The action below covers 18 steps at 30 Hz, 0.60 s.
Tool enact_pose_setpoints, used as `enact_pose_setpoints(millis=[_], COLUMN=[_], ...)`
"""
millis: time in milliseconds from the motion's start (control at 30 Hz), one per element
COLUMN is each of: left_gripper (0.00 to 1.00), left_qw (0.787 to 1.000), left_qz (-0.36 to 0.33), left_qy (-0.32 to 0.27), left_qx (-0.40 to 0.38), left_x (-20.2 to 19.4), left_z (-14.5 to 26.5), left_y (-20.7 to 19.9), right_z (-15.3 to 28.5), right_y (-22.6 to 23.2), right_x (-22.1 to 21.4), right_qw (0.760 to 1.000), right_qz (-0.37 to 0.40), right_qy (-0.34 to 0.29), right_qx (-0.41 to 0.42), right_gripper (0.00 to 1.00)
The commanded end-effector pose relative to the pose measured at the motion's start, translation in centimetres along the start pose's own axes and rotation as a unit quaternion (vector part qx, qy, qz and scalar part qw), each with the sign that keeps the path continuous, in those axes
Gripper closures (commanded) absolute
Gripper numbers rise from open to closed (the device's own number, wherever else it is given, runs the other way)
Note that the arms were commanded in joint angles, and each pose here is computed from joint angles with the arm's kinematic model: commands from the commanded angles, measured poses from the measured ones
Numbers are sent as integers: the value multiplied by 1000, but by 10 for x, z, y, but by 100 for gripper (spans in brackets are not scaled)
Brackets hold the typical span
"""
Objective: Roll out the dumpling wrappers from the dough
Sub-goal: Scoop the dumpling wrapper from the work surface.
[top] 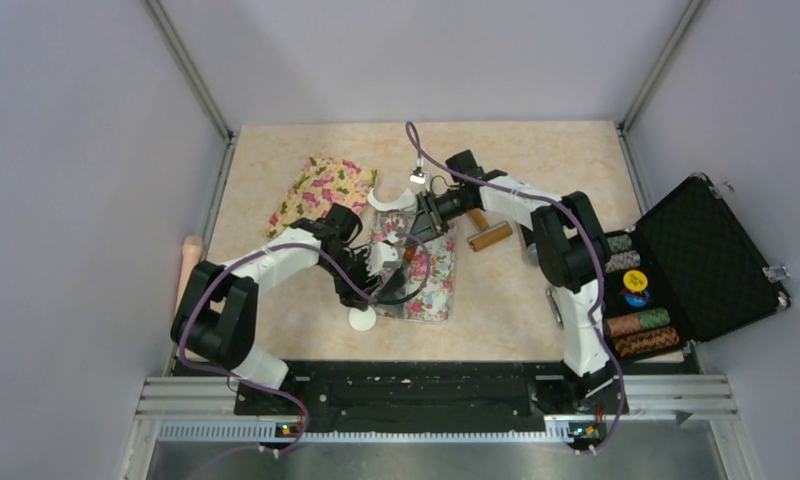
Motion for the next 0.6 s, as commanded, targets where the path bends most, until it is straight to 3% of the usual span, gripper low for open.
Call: enact_pose_setpoints(millis=[0,567], left_gripper=[48,48], left_qw=[1000,1000], left_qz=[-13,-7], left_qy=[-7,-10], left_qx=[6,-3], left_x=[2,1], left_z=[1,-4], left_y=[0,-1], right_z=[-5,-17], right_y=[13,19], right_x=[9,6], right_qw=[999,999], right_qz=[29,28], right_qy=[3,13], right_qx=[19,39], right_gripper=[100,100])
Point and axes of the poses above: each gripper's point midway between its finger pads, its own z axis back along the fingers, its own y axis along the line the jaws close on, x = y × z, the point moved 3 cm from there along z, back along the fingers, and after that the axes turned 4 degrees about -z, right-handed, at the moved point
